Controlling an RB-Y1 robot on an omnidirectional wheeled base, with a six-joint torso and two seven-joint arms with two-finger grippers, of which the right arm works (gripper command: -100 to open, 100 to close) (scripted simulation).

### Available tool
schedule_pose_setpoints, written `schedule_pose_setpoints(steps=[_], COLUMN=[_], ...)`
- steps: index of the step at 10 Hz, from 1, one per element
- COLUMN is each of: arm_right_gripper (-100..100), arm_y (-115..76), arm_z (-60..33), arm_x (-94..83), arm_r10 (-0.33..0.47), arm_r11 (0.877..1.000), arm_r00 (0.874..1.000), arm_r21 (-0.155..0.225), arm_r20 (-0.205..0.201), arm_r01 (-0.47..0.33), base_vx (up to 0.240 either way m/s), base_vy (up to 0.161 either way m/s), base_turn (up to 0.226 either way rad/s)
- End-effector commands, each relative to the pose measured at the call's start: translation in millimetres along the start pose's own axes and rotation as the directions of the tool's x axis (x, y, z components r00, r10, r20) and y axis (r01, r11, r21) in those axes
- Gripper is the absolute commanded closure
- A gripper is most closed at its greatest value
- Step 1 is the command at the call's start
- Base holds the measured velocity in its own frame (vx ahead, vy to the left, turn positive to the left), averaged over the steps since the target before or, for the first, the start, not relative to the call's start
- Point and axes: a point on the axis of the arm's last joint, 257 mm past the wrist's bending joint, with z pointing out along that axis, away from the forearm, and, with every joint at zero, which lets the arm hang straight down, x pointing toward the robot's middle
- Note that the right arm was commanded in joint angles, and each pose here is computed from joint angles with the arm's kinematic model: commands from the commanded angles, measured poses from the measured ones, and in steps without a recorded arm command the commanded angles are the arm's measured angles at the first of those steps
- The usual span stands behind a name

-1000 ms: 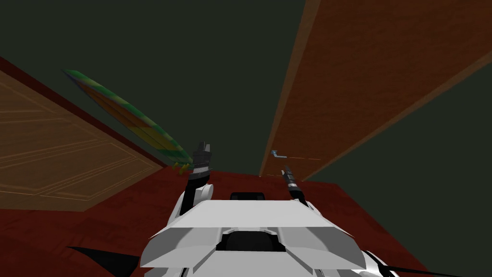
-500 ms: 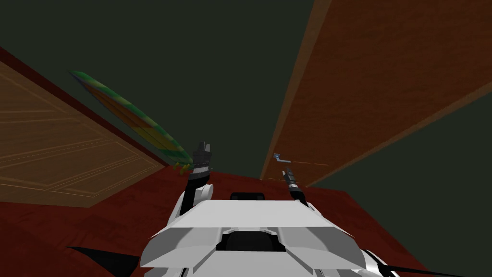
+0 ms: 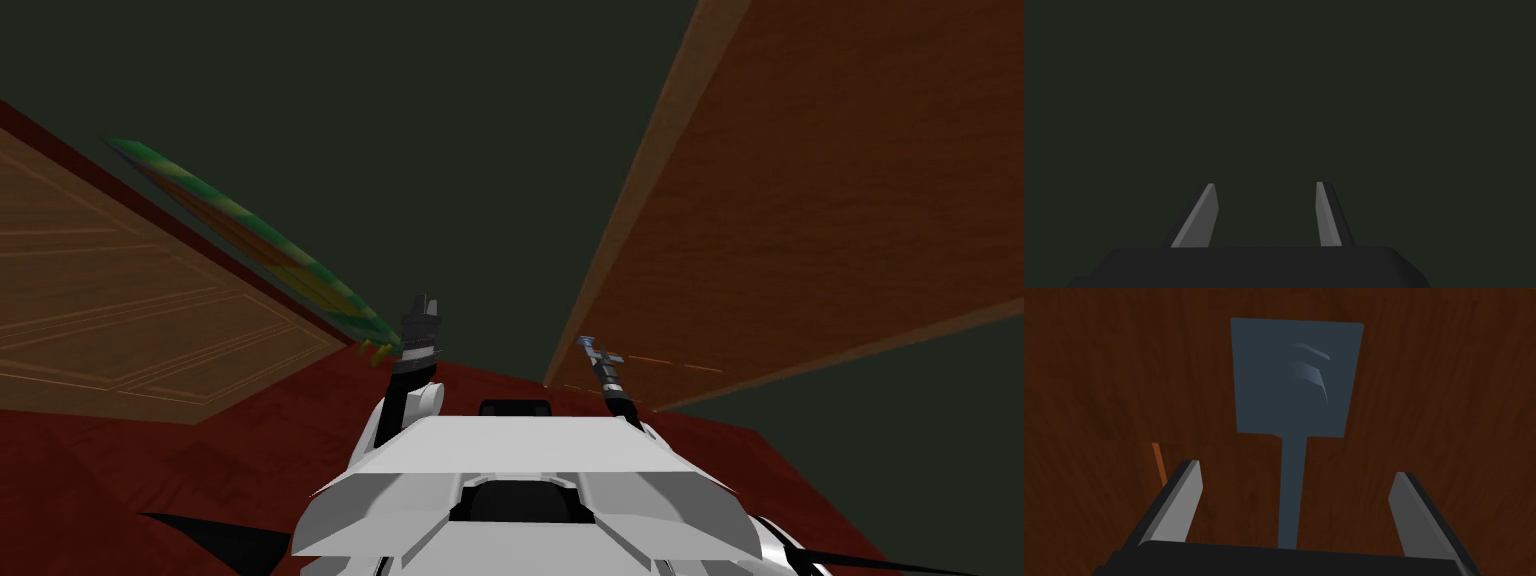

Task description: Pull the door open

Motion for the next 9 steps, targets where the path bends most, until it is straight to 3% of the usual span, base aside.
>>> schedule_pose_setpoints(steps=[1, 2, 7, 9], arm_right_gripper=[-100, 100, 100, 100], arm_y=[0.0, 0.0, 0.0, -1.1], arm_z=[0.0, 0.0, 0.0, -7.6], arm_x=[0.0, 0.0, 0.0, -1.4], arm_r10=[0.000, 0.000, 0.000, -0.003], arm_r11=[1.000, 1.000, 1.000, 1.000], arm_r00=[1.000, 1.000, 1.000, 1.000], arm_r21=[0.000, 0.000, 0.000, 0.004], arm_r20=[0.000, 0.000, 0.000, -0.024], arm_r01=[0.000, 0.000, 0.000, 0.003], base_vx=[0.080, -0.008, -0.017, -0.151], base_vy=[-0.020, 0.000, 0.002, -0.030], base_turn=[0.016, -0.011, -0.002, 0.129])
